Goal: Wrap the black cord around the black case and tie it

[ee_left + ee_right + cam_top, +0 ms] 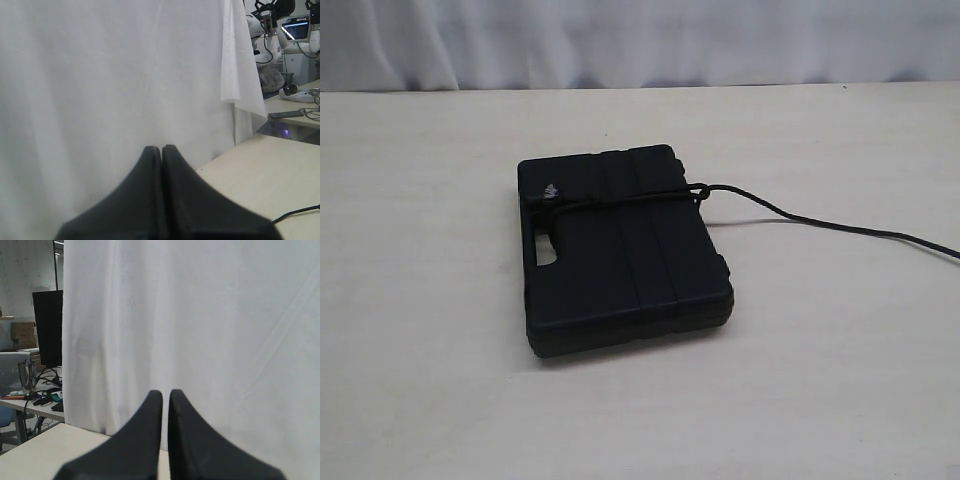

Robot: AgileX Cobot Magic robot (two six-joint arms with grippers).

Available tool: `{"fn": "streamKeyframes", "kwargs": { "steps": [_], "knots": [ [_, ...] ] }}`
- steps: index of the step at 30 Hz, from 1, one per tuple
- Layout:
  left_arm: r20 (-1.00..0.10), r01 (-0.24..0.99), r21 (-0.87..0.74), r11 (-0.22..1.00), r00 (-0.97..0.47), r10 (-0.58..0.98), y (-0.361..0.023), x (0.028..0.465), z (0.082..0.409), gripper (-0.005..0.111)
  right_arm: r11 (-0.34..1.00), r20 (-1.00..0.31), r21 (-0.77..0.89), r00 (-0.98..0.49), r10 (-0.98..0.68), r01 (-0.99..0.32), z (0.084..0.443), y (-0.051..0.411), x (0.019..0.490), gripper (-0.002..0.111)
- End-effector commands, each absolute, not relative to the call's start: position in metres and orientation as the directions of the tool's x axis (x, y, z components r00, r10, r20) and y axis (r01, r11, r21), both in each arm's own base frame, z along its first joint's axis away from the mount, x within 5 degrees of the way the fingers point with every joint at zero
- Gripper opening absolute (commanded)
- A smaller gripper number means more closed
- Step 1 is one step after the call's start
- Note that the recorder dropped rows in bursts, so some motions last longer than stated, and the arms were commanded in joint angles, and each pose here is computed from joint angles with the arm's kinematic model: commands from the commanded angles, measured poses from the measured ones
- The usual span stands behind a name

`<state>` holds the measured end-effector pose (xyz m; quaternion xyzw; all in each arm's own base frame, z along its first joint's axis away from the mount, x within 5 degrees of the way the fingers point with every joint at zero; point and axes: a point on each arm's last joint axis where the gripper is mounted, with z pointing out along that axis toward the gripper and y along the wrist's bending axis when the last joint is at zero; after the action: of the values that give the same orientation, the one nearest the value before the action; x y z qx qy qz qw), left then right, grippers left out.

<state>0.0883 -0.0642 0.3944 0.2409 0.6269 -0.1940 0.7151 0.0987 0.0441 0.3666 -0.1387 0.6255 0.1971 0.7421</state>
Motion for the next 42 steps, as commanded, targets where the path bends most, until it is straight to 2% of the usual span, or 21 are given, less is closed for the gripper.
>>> {"fn": "streamKeyframes", "kwargs": {
  "steps": [1,4,16,21,25,27,31,39,42],
  "knots": [
    [-0.992,0.563,0.107,0.82,0.114,0.052,-0.064,0.093,0.377,0.0,0.881,-0.983,0.039,0.141,0.119,-0.471,0.366,0.044,0.097,0.004],
    [-0.994,0.528,0.092,0.844,0.099,0.047,-0.06,0.096,0.363,0.0,0.881,-0.983,0.039,0.141,0.119,-0.471,0.366,0.044,0.097,0.004],
    [-0.99,0.237,-0.097,0.967,0.075,-0.117,-0.022,0.095,0.302,0.0,0.881,-0.983,0.039,0.141,0.119,-0.471,0.366,0.044,0.097,0.004],
    [-0.993,0.157,-0.096,0.983,0.046,-0.105,-0.015,0.097,0.268,0.0,0.881,-0.983,0.039,0.141,0.119,-0.471,0.366,0.044,0.097,0.004],
    [-0.989,0.104,-0.085,0.991,0.113,-0.097,-0.008,0.083,0.258,0.0,0.881,-0.983,0.039,0.141,0.119,-0.471,0.366,0.044,0.097,0.004],
    [-0.977,0.065,-0.084,0.994,0.192,-0.095,-0.003,0.07,0.245,0.0,0.881,-0.983,0.039,0.141,0.119,-0.471,0.366,0.044,0.097,0.004],
    [-0.939,0.037,-0.08,0.996,0.332,-0.088,0.0,0.054,0.237,0.0,0.881,-0.983,0.039,0.141,0.119,-0.471,0.366,0.044,0.097,0.004],
    [-0.952,0.012,-0.079,0.997,0.297,-0.079,0.001,0.052,0.232,0.0,0.881,-0.983,0.039,0.141,0.119,-0.471,0.366,0.044,0.097,0.004],
    [-0.958,0.005,0.002,1.0,0.288,0.001,-0.001,0.053,0.231,0.0,0.881,-0.983,0.039,0.141,0.119,-0.471,0.366,0.044,0.097,0.004]
  ]
}}
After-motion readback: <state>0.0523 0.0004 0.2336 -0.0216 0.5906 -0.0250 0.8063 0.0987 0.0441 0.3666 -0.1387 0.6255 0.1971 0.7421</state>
